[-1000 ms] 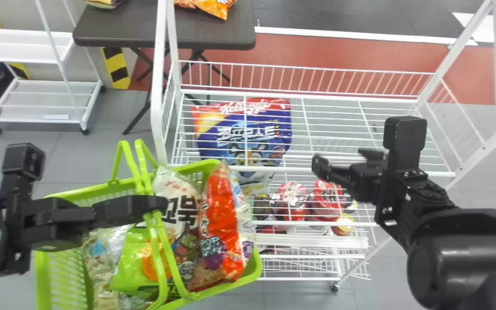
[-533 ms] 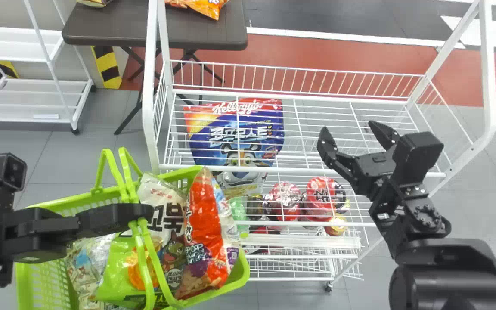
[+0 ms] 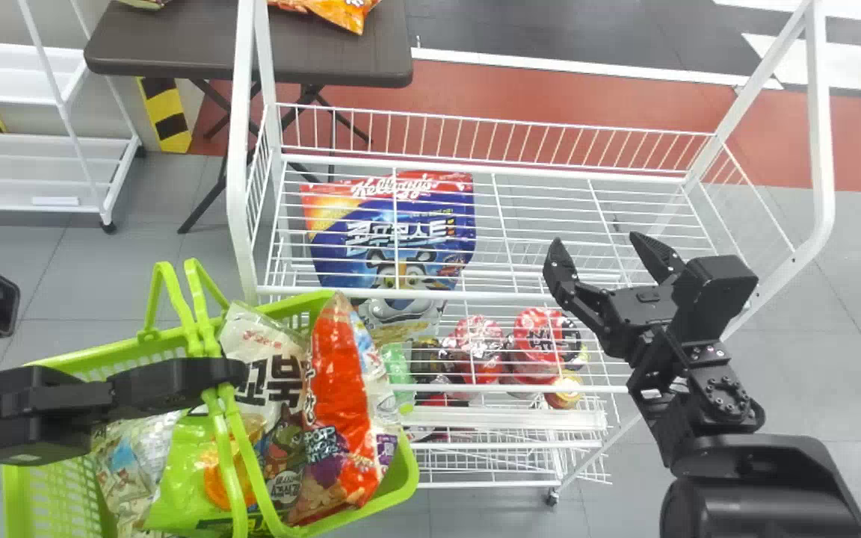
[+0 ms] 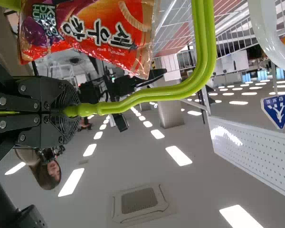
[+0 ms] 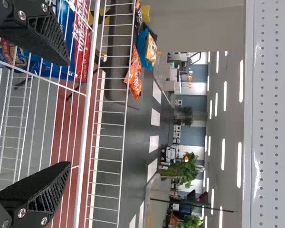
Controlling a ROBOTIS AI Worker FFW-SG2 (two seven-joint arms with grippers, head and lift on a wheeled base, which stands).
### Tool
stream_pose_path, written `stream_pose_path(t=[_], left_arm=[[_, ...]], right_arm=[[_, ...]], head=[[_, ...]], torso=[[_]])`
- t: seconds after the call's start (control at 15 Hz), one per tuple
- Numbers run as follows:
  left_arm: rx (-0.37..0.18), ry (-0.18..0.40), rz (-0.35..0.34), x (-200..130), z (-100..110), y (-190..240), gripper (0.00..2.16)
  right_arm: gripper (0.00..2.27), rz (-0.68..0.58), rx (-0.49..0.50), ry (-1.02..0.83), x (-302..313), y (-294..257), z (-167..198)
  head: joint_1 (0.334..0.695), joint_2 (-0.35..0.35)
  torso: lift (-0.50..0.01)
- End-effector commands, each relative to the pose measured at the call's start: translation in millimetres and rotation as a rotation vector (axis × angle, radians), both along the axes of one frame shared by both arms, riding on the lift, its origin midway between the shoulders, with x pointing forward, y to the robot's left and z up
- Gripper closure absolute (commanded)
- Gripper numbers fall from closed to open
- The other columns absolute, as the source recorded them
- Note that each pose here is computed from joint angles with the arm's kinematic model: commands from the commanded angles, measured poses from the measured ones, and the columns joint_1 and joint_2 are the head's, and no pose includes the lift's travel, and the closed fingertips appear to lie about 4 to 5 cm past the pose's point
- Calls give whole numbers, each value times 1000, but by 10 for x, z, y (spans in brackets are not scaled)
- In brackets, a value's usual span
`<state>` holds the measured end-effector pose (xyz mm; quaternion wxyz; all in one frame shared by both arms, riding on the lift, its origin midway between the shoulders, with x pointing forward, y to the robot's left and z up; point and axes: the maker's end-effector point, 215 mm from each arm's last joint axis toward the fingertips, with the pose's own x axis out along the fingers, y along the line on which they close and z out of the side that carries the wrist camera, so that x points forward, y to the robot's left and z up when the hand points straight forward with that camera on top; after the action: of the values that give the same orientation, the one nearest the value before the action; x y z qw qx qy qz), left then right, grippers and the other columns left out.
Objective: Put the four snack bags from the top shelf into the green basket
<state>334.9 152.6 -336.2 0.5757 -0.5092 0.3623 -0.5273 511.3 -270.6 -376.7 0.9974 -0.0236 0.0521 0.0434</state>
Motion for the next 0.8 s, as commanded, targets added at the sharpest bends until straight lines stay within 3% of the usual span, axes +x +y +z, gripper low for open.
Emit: stream_pose_path(t=[0.0, 0.73], left_arm=[[-12, 7, -3, -18, 16, 3, 2148], [-10, 4, 0, -49, 18, 14, 2148]], right_arm=[[73, -2, 2, 4, -6, 1, -14], [76, -18, 24, 58, -40, -36, -144]], head=[[695, -157], [695, -161]], torso=[[0], [0]])
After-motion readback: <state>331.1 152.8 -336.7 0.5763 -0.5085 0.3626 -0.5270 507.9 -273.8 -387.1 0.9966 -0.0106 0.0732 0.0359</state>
